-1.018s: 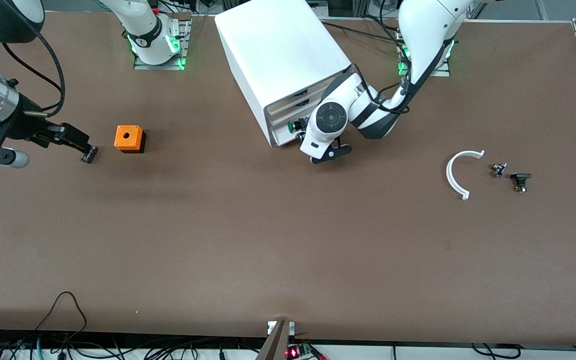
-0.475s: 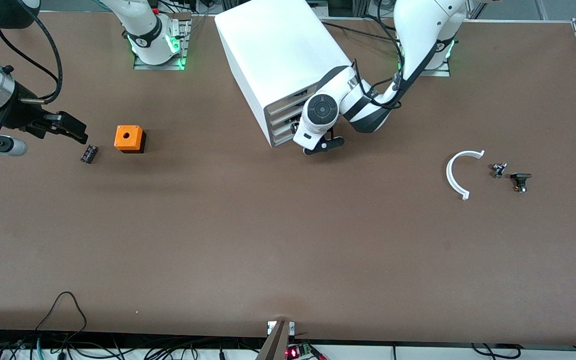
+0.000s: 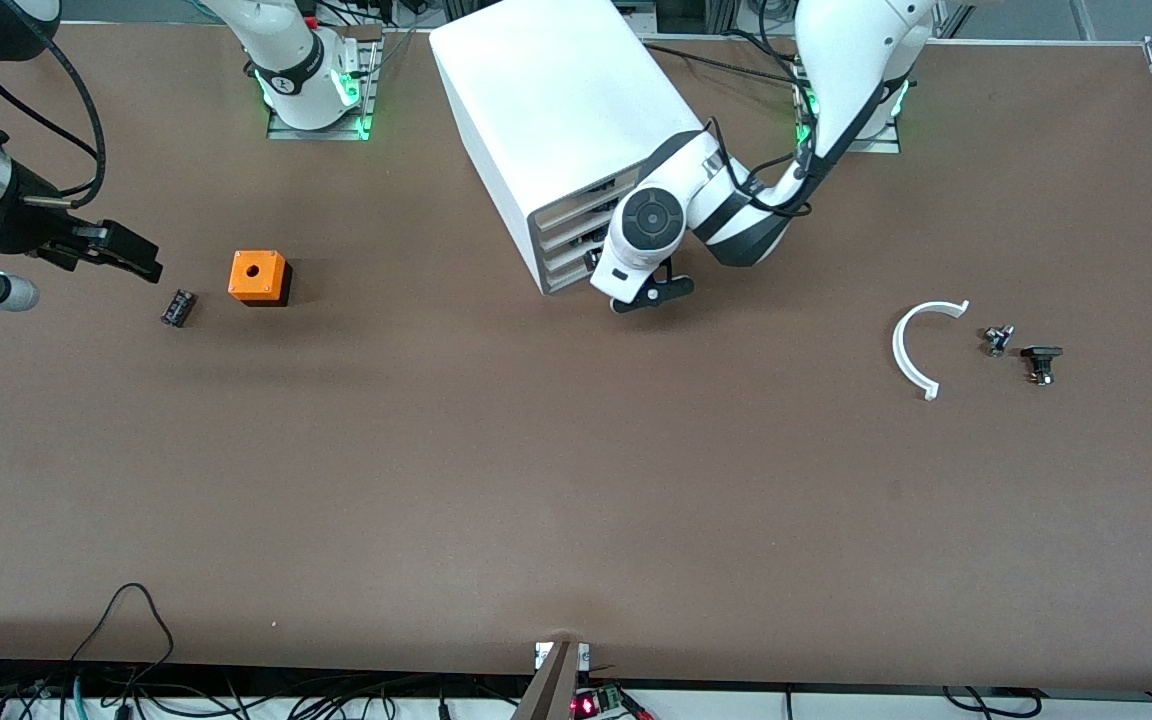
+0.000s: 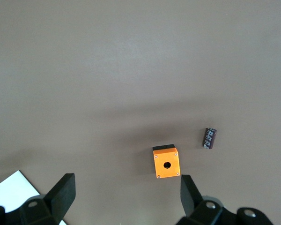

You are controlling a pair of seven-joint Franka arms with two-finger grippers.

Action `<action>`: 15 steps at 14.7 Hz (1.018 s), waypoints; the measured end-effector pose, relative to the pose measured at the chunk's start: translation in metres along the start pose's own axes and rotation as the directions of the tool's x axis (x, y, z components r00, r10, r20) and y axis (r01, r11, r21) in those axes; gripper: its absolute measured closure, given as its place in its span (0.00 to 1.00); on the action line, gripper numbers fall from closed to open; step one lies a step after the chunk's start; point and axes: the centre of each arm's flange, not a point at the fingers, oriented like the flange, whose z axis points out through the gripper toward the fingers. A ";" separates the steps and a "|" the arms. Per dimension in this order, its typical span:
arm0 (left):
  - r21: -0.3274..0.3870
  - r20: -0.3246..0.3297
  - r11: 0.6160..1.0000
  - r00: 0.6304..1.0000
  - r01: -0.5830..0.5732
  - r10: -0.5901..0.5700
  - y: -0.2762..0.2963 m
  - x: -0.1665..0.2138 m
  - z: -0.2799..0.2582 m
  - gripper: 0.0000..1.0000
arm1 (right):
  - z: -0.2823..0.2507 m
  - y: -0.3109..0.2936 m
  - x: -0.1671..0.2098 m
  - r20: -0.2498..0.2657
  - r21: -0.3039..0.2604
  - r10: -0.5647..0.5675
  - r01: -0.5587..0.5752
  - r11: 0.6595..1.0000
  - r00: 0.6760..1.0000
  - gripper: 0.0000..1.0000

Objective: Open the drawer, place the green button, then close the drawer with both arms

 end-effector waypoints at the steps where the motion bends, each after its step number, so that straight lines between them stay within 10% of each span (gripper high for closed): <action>1: -0.013 -0.012 0.999 0.999 -0.036 0.036 -0.006 0.009 -0.016 0.00 | -0.001 0.000 0.000 -0.003 0.001 0.000 0.000 1.000 1.000 0.00; 15: 0.043 -0.174 0.867 0.851 -0.496 0.495 -0.169 0.153 -0.267 0.00 | -0.011 0.007 0.001 -0.023 0.003 -0.059 0.059 0.998 0.998 0.00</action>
